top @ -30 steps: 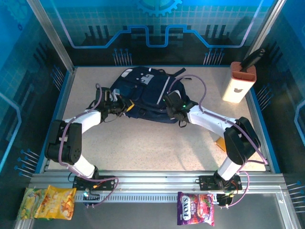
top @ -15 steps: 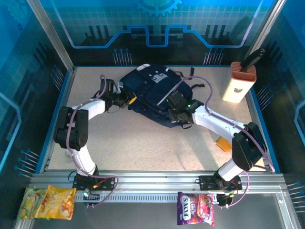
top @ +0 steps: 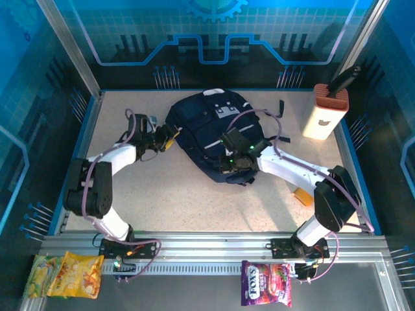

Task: Pack the student bag
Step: Zip the student bag at the top-center of the table.

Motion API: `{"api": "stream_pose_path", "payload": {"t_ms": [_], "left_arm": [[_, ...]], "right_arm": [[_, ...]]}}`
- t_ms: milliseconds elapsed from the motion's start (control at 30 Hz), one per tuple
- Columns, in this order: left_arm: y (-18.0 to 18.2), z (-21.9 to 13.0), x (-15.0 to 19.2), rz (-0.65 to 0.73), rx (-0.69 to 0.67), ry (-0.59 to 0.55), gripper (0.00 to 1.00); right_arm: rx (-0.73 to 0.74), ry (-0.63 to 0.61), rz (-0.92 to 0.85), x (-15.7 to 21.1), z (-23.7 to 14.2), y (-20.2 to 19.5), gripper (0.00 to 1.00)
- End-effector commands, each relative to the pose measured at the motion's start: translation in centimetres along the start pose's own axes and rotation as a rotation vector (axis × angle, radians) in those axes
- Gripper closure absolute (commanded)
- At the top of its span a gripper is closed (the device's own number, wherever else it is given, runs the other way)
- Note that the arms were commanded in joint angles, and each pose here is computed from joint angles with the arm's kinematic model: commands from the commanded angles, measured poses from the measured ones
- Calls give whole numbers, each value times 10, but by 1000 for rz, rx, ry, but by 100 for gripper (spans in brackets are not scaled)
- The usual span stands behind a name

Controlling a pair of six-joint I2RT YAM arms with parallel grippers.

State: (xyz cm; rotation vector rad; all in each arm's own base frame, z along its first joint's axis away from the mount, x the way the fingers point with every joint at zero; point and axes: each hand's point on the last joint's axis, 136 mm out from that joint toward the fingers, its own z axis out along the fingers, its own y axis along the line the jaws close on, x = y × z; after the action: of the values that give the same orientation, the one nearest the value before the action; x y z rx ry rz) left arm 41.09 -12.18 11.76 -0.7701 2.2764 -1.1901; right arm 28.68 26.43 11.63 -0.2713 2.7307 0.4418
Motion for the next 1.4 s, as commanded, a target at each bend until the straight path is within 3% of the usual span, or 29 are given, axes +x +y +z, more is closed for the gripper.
{"api": "stream_pose_path", "payload": {"t_ms": [0, 233, 400, 567, 900, 1000, 1233, 1367], "left_arm": [[-20, -9, 25, -52, 111, 38, 41], [-17, -12, 83, -90, 106, 115, 42], [-17, -6, 105, -113, 95, 124, 54], [-22, 4, 105, -150, 133, 135, 66], [-12, 18, 109, -181, 110, 135, 69], [-10, 20, 108, -181, 103, 124, 74], [-10, 25, 104, -178, 110, 116, 98], [-15, 24, 104, -165, 123, 119, 100]], "right_arm": [[-146, -36, -22, -19, -3, 42, 100], [-217, -48, -50, -30, 3, 71, 100], [-227, -47, -55, -33, 7, 78, 100], [-232, -46, -58, -32, 8, 80, 100], [-227, -43, -56, -29, 10, 79, 100], [-211, -34, -59, -26, 13, 76, 100], [-75, -16, -69, -11, 19, 49, 100], [-29, 2, -80, -2, 23, 39, 100]]}}
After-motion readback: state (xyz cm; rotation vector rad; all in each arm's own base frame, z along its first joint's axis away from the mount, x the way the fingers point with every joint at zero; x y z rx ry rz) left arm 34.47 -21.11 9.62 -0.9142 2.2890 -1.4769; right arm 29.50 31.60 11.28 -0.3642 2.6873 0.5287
